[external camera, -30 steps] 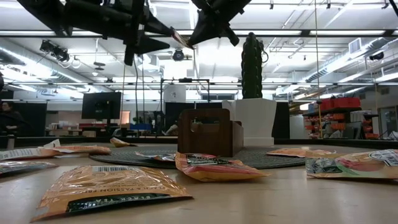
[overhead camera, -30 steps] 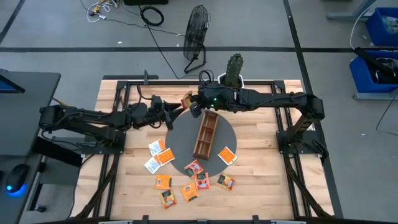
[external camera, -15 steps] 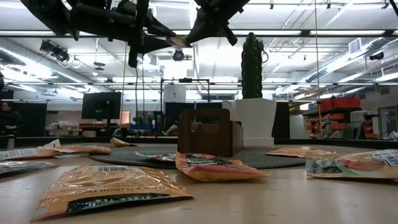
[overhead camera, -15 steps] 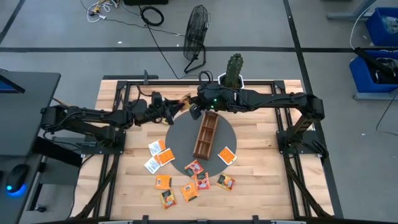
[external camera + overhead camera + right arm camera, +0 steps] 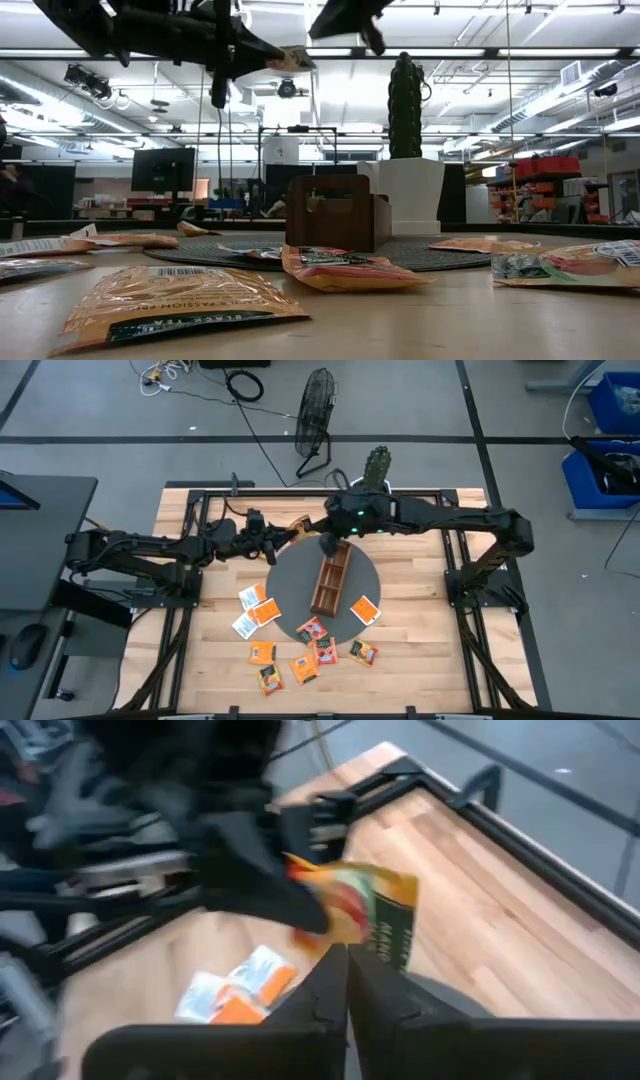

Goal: Pick & Place Tea
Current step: Put the orange tea bag into the top section of the wooden organizer

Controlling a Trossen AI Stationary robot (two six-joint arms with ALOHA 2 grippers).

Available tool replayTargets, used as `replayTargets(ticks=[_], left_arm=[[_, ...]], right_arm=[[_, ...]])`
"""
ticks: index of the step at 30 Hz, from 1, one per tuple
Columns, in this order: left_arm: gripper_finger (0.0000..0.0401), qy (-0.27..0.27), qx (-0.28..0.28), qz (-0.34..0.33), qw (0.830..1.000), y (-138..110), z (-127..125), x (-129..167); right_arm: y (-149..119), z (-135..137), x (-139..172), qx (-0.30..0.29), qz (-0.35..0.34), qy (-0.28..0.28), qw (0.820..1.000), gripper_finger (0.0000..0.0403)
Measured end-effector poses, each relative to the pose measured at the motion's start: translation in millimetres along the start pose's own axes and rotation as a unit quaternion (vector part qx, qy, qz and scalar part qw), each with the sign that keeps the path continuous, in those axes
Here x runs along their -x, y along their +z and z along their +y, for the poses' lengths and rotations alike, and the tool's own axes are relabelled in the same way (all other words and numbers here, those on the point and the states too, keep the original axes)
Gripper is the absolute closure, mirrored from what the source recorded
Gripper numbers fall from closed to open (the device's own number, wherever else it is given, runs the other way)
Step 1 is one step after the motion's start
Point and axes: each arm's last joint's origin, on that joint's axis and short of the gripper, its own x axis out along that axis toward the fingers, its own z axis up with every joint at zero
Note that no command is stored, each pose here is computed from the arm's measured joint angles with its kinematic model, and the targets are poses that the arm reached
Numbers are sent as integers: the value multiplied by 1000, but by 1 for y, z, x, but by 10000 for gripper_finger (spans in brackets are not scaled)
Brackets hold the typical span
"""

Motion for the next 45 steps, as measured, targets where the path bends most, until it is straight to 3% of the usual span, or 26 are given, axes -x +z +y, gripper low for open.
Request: replayTargets(ticks=[6, 13, 19, 23, 37, 41, 45], left_arm=[[381, -74, 27, 34, 996, 5, 3, 0], [381, -174, 42, 40, 983, 20, 6, 2], [381, -190, 64, 48, 979, 24, 10, 2], [381, -197, 65, 48, 977, 25, 9, 2], [380, -202, 68, 53, 975, 23, 7, 3], [377, -205, 67, 50, 975, 24, 7, 3], [381, -204, 68, 50, 975, 24, 7, 3]], right_arm=[[7, -5, 33, -19, 6, 24, 1000, 316], [12, -5, 41, -51, 44, 153, 986, 217], [13, -5, 29, -66, 32, 149, 986, 175], [12, -6, 19, -67, 25, 131, 989, 175], [8, -5, -7, -75, 28, 149, 986, 208], [7, -6, -9, -73, 33, 152, 985, 244], [8, -5, -9, -71, 31, 159, 984, 312]])
